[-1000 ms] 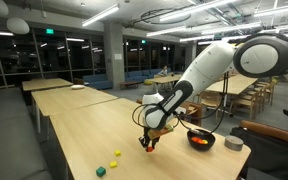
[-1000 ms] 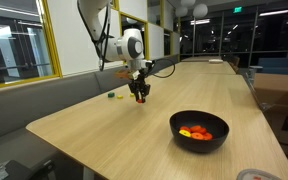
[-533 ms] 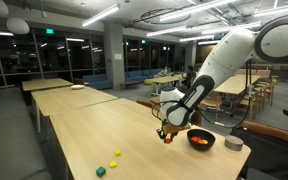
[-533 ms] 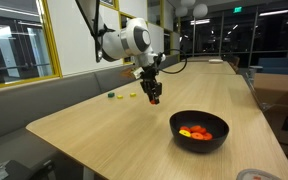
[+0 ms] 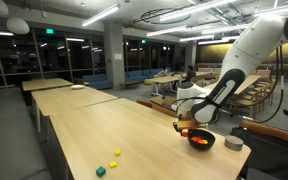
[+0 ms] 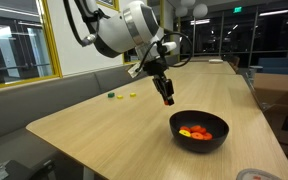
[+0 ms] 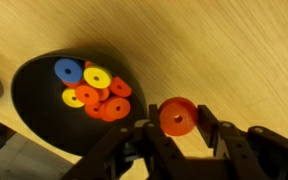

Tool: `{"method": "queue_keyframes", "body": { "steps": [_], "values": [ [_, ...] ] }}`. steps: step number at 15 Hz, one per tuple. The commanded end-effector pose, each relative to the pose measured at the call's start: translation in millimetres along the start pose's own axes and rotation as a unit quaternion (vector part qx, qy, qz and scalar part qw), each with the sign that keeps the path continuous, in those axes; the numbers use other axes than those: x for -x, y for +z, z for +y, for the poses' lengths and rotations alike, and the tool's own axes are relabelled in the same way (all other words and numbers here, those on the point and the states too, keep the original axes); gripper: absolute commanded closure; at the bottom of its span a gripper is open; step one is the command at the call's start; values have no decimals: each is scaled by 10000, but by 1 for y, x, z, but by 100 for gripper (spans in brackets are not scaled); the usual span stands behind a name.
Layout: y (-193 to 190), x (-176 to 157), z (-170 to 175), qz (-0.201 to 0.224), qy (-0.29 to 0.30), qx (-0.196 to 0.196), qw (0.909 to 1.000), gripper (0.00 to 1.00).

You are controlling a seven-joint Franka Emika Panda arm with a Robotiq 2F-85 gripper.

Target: Put some of the rings in the bowl

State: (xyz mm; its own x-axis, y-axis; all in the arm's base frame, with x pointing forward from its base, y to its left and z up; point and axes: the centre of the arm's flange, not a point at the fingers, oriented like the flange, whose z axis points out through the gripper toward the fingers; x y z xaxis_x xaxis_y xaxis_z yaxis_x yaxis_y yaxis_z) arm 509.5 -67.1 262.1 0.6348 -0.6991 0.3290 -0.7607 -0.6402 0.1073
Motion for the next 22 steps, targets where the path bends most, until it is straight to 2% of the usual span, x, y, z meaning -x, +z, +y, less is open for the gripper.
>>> {"method": "queue_keyframes", "body": {
  "steps": [1,4,12,13,15,19,22],
  "values": [
    [-20,4,37,189,576,-21,9982,75],
    [-17,-4,59,195,997,60,9948,75],
    [17,-31,97,-265,1622,134,9863,76],
    [22,-35,99,-360,1697,114,9848,33],
    [29,-39,101,-548,1770,39,9827,27],
    [30,-40,100,-906,1624,-156,9824,0],
    [8,-30,98,-1080,1193,-302,9865,0]
  ]
}}
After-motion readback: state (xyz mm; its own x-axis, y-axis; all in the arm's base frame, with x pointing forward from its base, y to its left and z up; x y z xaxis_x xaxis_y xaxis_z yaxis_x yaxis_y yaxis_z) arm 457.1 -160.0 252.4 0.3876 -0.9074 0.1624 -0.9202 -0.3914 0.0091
